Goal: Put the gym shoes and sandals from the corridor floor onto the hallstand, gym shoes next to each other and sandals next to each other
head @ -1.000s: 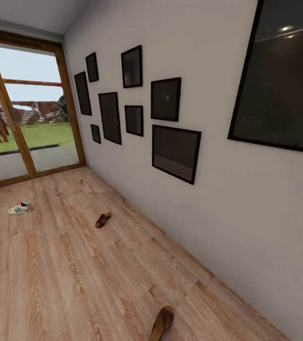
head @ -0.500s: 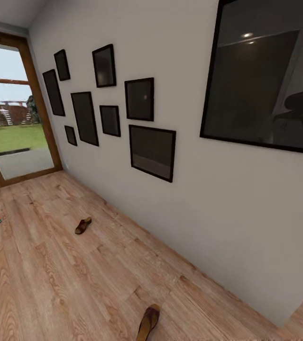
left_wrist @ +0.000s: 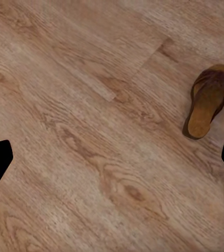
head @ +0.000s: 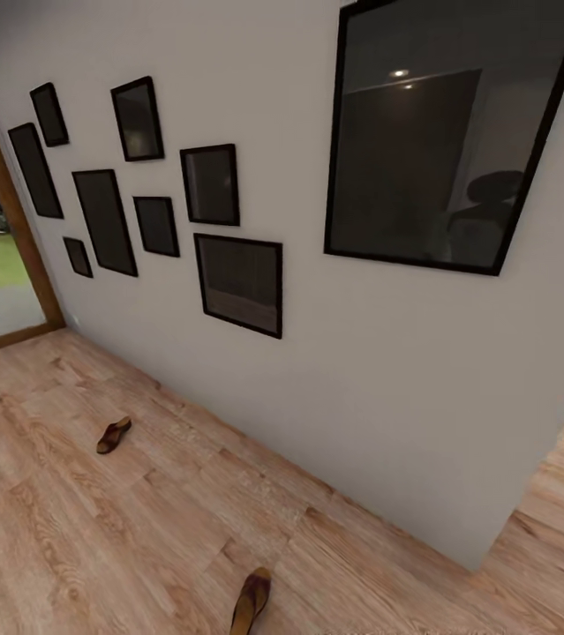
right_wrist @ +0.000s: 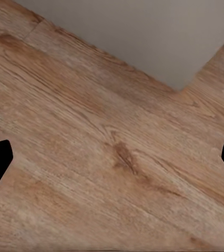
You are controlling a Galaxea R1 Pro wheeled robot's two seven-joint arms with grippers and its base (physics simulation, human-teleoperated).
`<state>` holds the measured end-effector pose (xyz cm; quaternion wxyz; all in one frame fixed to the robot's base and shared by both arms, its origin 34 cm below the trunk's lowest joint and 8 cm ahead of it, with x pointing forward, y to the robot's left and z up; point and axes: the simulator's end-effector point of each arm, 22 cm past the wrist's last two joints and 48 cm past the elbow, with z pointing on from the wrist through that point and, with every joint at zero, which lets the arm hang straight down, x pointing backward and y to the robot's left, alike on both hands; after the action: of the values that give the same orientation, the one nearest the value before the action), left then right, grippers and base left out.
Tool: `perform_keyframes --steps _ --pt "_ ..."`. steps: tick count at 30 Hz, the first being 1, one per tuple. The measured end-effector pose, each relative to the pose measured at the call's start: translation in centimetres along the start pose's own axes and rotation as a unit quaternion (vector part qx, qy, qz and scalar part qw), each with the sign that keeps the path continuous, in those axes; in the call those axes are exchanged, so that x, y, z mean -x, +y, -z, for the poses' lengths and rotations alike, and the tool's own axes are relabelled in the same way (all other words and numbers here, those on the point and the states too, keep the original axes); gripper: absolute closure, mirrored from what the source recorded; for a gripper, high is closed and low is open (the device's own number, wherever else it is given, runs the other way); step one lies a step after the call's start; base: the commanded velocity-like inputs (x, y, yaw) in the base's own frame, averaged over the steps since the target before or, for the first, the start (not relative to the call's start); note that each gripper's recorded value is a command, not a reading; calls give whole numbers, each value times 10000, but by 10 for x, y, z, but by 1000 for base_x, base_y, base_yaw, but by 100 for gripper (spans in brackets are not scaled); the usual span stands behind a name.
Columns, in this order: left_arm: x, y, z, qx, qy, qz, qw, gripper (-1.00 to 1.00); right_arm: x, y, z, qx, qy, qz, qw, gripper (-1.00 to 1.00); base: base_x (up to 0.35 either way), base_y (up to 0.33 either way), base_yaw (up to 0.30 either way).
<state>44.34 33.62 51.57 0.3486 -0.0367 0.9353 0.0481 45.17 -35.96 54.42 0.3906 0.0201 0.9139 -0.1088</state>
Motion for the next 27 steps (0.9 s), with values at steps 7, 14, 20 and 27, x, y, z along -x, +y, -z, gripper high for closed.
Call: perform_keyframes --steps 7,14,20,27 --pt "0 0 0 3 0 0 10000 -100 0 0 0 4 5 -1 10000 -100 0 0 -296" --pt "0 0 0 1 4 0 10000 -100 0 0 0 8 5 -1 10000 -100 0 0 -296" --pt "0 0 0 1 1 0 10000 -100 0 0 0 9 2 -3 10000 -100 0 0 -296" --pt "0 0 0 9 1 9 10000 -100 1 0 0 6 -9 -4 10000 -100 0 0 -296"
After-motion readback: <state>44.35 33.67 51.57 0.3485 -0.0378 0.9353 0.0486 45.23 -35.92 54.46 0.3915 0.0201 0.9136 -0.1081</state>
